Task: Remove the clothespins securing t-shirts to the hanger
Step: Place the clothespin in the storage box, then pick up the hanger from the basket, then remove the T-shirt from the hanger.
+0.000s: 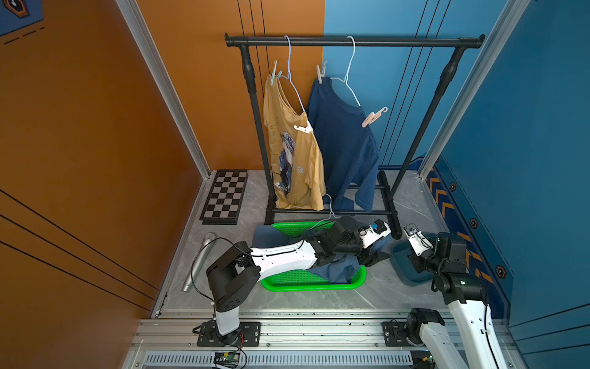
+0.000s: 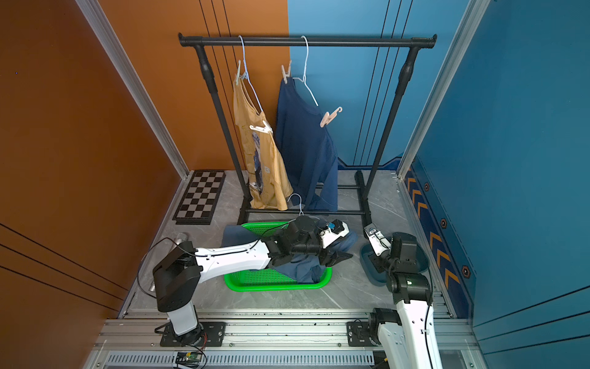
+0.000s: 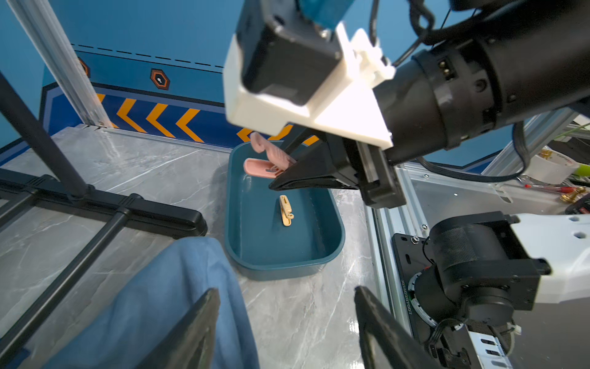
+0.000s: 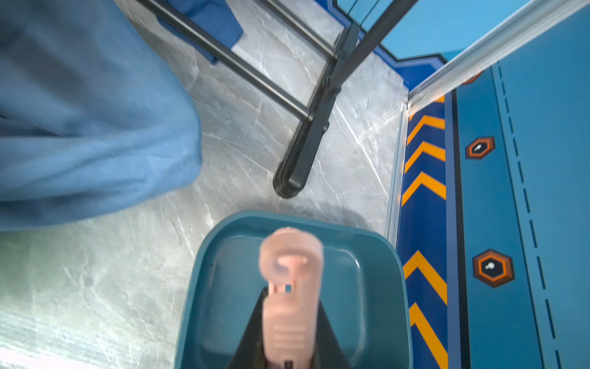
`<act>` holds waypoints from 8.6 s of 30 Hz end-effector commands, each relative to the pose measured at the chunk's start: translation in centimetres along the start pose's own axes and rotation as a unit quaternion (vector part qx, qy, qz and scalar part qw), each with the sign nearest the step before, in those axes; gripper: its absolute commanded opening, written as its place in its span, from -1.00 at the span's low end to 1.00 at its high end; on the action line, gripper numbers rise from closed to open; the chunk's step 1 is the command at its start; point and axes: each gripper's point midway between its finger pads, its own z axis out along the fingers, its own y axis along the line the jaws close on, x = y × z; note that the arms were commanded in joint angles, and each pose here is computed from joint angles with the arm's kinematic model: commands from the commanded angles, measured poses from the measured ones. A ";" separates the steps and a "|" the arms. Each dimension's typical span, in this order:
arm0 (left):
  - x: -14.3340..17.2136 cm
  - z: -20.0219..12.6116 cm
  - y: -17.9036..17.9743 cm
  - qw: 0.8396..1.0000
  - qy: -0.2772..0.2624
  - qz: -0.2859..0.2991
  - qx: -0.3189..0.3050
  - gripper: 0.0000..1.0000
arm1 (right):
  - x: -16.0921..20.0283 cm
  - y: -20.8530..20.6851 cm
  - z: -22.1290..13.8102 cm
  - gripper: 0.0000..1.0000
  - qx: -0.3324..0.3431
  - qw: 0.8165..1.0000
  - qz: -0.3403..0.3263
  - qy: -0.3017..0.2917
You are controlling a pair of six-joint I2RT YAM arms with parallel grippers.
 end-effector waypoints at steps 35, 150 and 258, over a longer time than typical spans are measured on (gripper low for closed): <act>4.7 5.1 -0.7 0.998 0.043 -0.045 0.024 0.38 | 10.0 4.3 5.9 -0.73 -0.183 0.960 -0.001 0.213; 10.5 -24.7 10.7 0.941 0.112 -0.150 -0.284 0.48 | -21.8 19.9 11.3 0.40 -0.413 0.903 -0.093 -0.074; 11.4 -41.0 20.1 0.850 0.040 -0.261 -0.456 -1.00 | -24.0 11.3 -15.3 -1.00 -0.400 0.822 -0.075 -0.399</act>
